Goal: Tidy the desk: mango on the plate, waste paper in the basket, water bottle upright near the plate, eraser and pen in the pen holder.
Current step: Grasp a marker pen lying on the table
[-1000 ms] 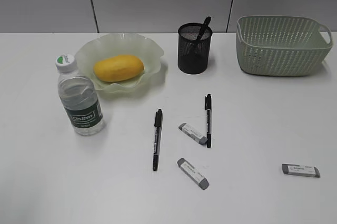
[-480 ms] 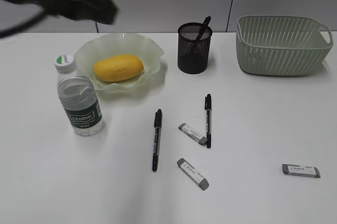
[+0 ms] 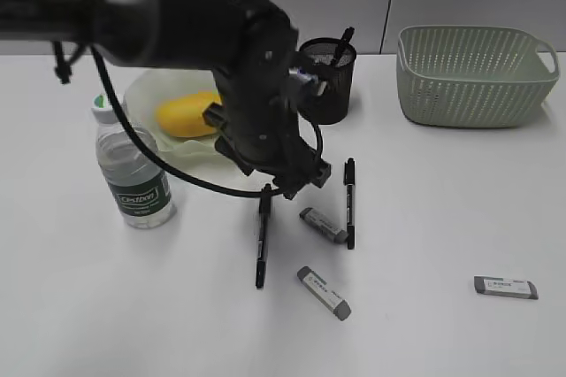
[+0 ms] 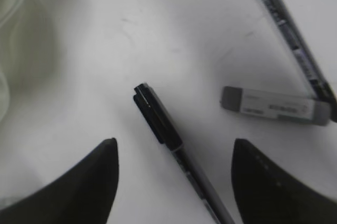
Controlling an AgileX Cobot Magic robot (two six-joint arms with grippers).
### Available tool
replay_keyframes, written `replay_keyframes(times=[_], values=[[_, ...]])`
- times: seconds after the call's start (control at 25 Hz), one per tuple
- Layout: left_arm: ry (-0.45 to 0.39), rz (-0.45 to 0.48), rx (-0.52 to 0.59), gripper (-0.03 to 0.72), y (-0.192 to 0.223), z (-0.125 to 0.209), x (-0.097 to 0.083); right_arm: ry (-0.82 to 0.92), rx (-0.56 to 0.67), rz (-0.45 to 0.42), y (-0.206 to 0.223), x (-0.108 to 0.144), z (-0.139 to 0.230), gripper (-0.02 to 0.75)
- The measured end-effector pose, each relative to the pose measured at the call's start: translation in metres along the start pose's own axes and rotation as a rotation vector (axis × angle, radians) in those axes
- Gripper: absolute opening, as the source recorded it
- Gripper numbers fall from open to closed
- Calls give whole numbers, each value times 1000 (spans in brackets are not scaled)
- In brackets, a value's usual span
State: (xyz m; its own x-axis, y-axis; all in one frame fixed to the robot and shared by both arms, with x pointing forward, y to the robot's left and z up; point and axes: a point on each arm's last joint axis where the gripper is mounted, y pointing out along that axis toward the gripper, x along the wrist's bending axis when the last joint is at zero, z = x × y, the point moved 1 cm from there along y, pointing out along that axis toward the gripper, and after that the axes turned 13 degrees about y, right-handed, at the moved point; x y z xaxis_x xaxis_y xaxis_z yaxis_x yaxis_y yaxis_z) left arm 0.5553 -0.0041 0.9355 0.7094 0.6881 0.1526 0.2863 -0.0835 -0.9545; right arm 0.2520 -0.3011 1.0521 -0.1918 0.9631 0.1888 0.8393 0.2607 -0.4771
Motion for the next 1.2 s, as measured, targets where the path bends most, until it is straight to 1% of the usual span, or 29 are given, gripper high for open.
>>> replay_keyframes(times=[0.16, 0.28, 0.36, 0.48, 0.64, 0.76, 0.84, 0.96, 1.0, 1.08, 1.2], values=[[-82, -21, 58, 498, 29, -2, 7, 0, 0, 0, 0, 0, 0, 351], [-157, 4, 70, 477, 40, -3, 17, 0, 0, 0, 0, 0, 0, 350], [-190, 15, 62, 452, 44, -4, 23, 0, 0, 0, 0, 0, 0, 350], [-203, 18, 48, 414, 48, -5, 27, 0, 0, 0, 0, 0, 0, 350], [-224, 42, 37, 372, 55, -6, 23, 0, 0, 0, 0, 0, 0, 350], [-228, 47, 52, 336, 61, -5, 22, 0, 0, 0, 0, 0, 0, 349], [-226, 44, 57, 277, 61, -4, 23, 0, 0, 0, 0, 0, 0, 350], [-225, 40, 58, 120, 61, -4, 24, 0, 0, 0, 0, 0, 0, 350], [-225, 40, 57, 107, 60, -4, 24, -1, 0, 0, 0, 0, 0, 349], [-228, 43, 38, 108, 57, -7, 24, -1, 0, 0, 0, 0, 0, 349], [-237, 49, -55, 108, 34, -17, 27, -1, 0, 0, 0, 0, 0, 349]])
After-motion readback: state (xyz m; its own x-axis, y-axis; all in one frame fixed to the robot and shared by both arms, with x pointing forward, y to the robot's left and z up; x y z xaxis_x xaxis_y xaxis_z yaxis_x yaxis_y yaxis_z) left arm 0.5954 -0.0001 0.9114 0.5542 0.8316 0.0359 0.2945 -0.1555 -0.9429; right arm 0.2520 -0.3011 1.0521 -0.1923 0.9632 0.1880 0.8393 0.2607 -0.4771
